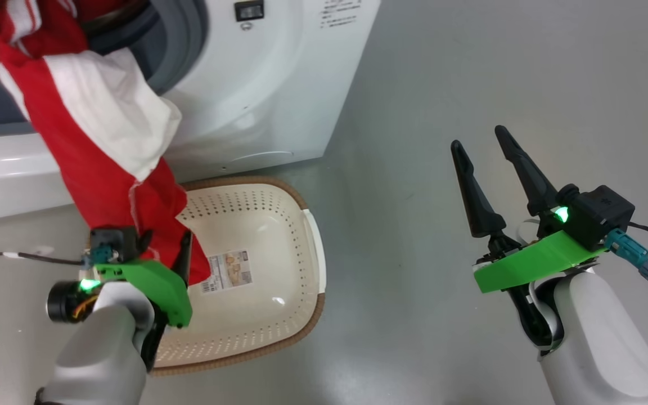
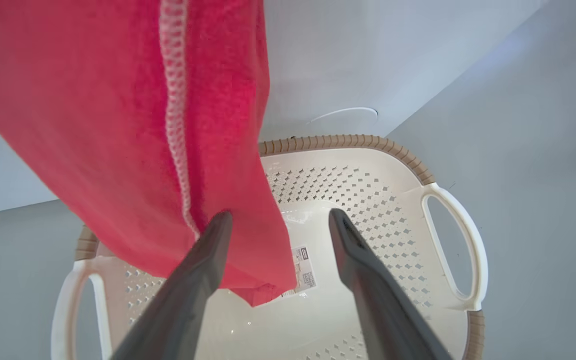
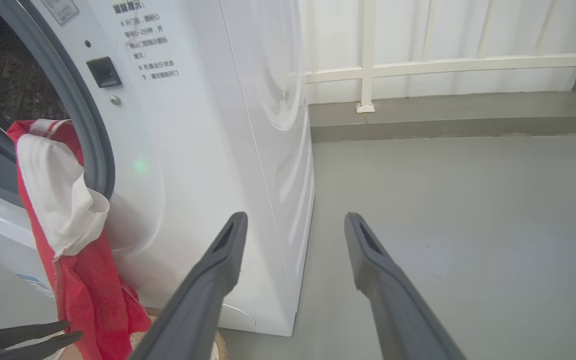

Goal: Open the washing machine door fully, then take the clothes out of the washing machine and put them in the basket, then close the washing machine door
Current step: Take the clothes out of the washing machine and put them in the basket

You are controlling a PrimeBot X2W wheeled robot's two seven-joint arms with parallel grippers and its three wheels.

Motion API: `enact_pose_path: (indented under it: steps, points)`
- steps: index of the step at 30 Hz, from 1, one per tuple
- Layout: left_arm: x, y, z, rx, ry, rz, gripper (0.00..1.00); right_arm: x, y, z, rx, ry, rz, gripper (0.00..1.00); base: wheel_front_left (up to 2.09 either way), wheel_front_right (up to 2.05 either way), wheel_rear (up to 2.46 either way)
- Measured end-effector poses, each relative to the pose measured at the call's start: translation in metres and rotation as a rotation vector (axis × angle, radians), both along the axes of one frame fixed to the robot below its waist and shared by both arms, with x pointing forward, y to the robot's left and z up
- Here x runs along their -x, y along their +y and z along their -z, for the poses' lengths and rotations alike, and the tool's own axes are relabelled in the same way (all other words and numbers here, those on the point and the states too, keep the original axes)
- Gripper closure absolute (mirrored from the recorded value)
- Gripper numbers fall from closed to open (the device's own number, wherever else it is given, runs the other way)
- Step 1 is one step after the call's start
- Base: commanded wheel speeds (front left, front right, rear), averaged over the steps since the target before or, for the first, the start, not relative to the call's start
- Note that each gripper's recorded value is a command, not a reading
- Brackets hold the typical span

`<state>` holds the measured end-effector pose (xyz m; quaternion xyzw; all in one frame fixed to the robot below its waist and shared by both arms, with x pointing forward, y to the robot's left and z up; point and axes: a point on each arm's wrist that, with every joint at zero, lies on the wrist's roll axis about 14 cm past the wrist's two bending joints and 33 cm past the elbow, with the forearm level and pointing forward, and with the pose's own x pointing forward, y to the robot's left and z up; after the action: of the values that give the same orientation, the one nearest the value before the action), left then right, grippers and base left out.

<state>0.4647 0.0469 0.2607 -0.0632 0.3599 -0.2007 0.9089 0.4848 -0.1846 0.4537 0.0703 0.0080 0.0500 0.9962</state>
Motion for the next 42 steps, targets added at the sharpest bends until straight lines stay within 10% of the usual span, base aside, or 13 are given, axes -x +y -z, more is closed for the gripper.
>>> enact_pose_path:
  steps: [17, 42]
  points:
    - [-0.068, 0.055, -0.107, 0.140, -0.389, -0.273, 0.00, -0.007, 0.011, -0.011, -0.004, -0.035, -0.038, 0.00, 0.00, 0.00, 0.00]
    - [-0.025, 0.103, -0.180, 0.125, -0.671, -0.426, 0.00, -0.004, 0.010, -0.016, 0.004, -0.046, -0.042, 0.00, 0.00, 0.00, 0.00]
